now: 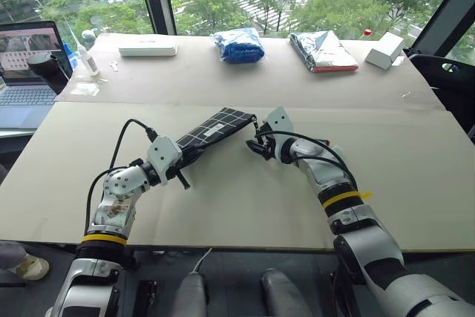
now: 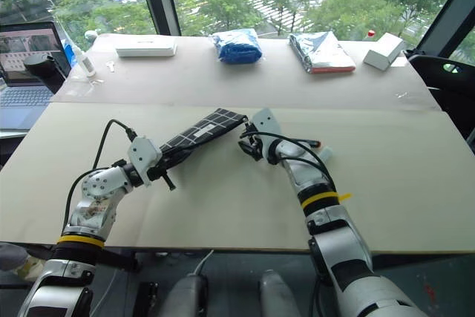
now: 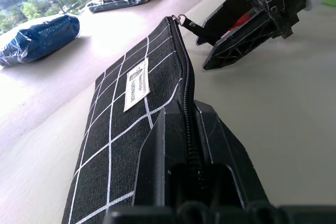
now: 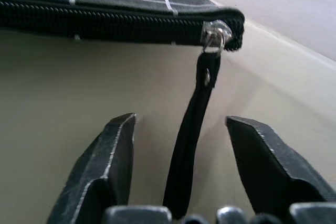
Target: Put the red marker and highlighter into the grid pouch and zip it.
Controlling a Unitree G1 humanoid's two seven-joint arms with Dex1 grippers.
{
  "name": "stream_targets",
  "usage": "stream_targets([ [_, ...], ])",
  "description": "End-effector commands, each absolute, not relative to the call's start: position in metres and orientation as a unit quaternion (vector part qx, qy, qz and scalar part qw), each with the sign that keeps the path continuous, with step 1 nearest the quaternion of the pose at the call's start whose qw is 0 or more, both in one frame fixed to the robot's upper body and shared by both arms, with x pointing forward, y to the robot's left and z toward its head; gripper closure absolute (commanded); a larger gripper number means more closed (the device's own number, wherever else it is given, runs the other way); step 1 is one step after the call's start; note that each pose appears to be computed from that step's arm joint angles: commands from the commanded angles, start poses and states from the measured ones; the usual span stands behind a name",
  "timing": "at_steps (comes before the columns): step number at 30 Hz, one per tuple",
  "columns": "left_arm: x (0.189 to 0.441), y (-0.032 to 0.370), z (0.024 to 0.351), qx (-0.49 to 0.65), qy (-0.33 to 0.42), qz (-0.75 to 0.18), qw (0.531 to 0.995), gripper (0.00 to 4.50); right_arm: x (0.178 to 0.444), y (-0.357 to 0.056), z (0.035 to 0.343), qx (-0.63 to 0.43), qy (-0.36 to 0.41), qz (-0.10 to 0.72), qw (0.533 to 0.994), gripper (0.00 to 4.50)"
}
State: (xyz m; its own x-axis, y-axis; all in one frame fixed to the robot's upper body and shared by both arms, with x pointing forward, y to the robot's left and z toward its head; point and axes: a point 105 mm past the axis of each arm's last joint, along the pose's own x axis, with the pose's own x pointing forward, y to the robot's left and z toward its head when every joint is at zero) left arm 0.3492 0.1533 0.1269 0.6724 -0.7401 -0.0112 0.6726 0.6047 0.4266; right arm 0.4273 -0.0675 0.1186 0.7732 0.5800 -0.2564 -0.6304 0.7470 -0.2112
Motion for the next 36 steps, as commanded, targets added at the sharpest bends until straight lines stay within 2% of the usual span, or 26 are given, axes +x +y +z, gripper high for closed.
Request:
stream_targets([
  [1, 0.349, 0.156, 0.138, 0.202, -0.107, -0.385, 0.894, 4.5, 0.429, -0.061, 0.138, -0.148, 0.05, 0.338, 0.928, 2.93],
  [5, 0.35, 0.156, 0.138, 0.201, -0.109, -0.383, 0.895, 4.5, 0.427, -0.059, 0.138, -0.148, 0.049, 0.352, 0.923, 4.3],
  [6, 0.35, 0.156, 0.138, 0.201, -0.109, -0.383, 0.895, 4.5, 0.426, -0.058, 0.138, -0.15, 0.048, 0.356, 0.921, 4.46],
  [17, 0.351, 0.15, 0.139, 0.196, -0.112, -0.386, 0.894, 4.5, 0.403, -0.022, 0.146, -0.171, 0.024, 0.435, 0.884, 4.46],
  [22, 0.352, 0.144, 0.14, 0.192, -0.114, -0.392, 0.892, 4.5, 0.376, 0.03, 0.142, -0.19, 0.012, 0.504, 0.842, 4.46],
  [29, 0.352, 0.141, 0.142, 0.192, -0.116, -0.397, 0.89, 4.5, 0.346, 0.056, 0.139, -0.195, 0.007, 0.573, 0.796, 4.46],
  [33, 0.353, 0.141, 0.143, 0.192, -0.117, -0.399, 0.889, 4.5, 0.356, 0.048, 0.13, -0.195, 0.022, 0.542, 0.817, 4.46],
  [36, 0.352, 0.139, 0.144, 0.192, -0.118, -0.401, 0.888, 4.5, 0.367, 0.032, 0.131, -0.173, 0.034, 0.517, 0.837, 3.62],
])
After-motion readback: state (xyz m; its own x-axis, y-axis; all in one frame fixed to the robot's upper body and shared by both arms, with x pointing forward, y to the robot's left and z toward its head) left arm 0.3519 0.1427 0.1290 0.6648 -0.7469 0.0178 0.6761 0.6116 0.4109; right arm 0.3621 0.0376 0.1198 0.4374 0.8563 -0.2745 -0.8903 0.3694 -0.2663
